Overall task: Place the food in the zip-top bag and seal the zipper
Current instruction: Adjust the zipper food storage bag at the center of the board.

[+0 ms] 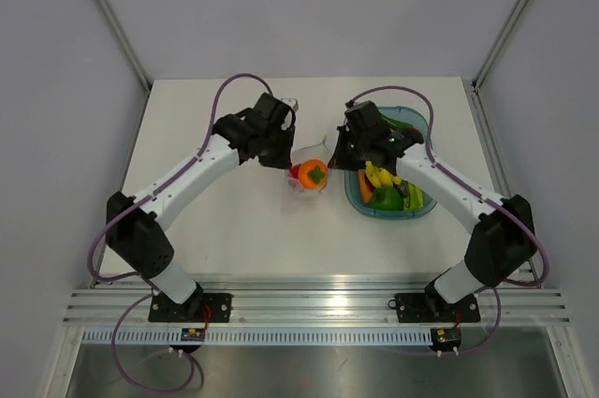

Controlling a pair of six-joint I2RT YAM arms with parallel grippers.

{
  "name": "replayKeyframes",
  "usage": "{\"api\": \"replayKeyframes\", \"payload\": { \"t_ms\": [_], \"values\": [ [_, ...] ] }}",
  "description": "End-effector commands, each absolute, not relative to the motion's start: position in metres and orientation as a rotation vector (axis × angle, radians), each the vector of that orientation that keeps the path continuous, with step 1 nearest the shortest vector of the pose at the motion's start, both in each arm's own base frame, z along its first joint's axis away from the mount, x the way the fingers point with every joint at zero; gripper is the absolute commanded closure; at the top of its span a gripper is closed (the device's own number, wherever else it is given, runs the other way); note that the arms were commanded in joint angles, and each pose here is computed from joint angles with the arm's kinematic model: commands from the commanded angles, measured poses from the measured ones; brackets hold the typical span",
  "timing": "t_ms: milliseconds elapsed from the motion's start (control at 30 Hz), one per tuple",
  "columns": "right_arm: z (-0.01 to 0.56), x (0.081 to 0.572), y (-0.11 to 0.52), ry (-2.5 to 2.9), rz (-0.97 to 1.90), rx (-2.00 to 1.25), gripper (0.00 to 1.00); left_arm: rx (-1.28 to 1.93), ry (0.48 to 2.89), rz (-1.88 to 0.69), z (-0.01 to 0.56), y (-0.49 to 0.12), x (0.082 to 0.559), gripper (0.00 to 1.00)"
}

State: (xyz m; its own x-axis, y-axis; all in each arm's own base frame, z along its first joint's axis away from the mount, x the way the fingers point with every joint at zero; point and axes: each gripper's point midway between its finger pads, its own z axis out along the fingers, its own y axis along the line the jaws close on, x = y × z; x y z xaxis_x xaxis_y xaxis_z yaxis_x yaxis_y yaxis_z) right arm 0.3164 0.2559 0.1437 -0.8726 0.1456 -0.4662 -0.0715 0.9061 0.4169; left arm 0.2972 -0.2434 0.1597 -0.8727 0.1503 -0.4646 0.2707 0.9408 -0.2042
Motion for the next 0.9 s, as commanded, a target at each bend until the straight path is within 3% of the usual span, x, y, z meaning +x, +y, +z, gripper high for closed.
{"api": "replayKeyframes", "payload": {
  "t_ms": [0,133,367,533,567,600,633,800,867],
  "values": [
    [0.265,0.328,0.261,2.255,0.725,-0.006,1.0,0.346,2.312,-0.644,0.291,-0.26,0.293,1.0],
    [0.27,0.323,0.264,2.235,0.762,-0.013,1.0,0.339,2.271,-0.662,0.304,-0.257,0.29,1.0],
    [0.161,0.324,0.269,2.456,0.683,0.047,1.0,0.319,2.557,-0.564,0.178,-0.262,0.292,1.0],
    [0.157,0.325,0.267,2.471,0.654,0.038,0.99,0.327,2.558,-0.609,0.178,-0.267,0.289,1.0],
    [0.164,0.324,0.268,2.459,0.661,0.027,0.95,0.327,2.552,-0.612,0.18,-0.267,0.29,1.0],
    [0.17,0.324,0.267,2.448,0.662,0.025,0.79,0.327,2.54,-0.618,0.185,-0.268,0.29,1.0],
    [0.177,0.323,0.266,2.431,0.656,0.017,0.73,0.327,2.53,-0.636,0.191,-0.27,0.291,1.0],
    [0.206,0.307,0.259,2.379,0.662,-0.011,0.6,0.322,2.519,-0.722,0.201,-0.281,0.289,1.0],
    [0.207,0.296,0.258,2.382,0.68,-0.002,0.45,0.308,2.507,-0.758,0.207,-0.286,0.289,1.0]
  ]
}}
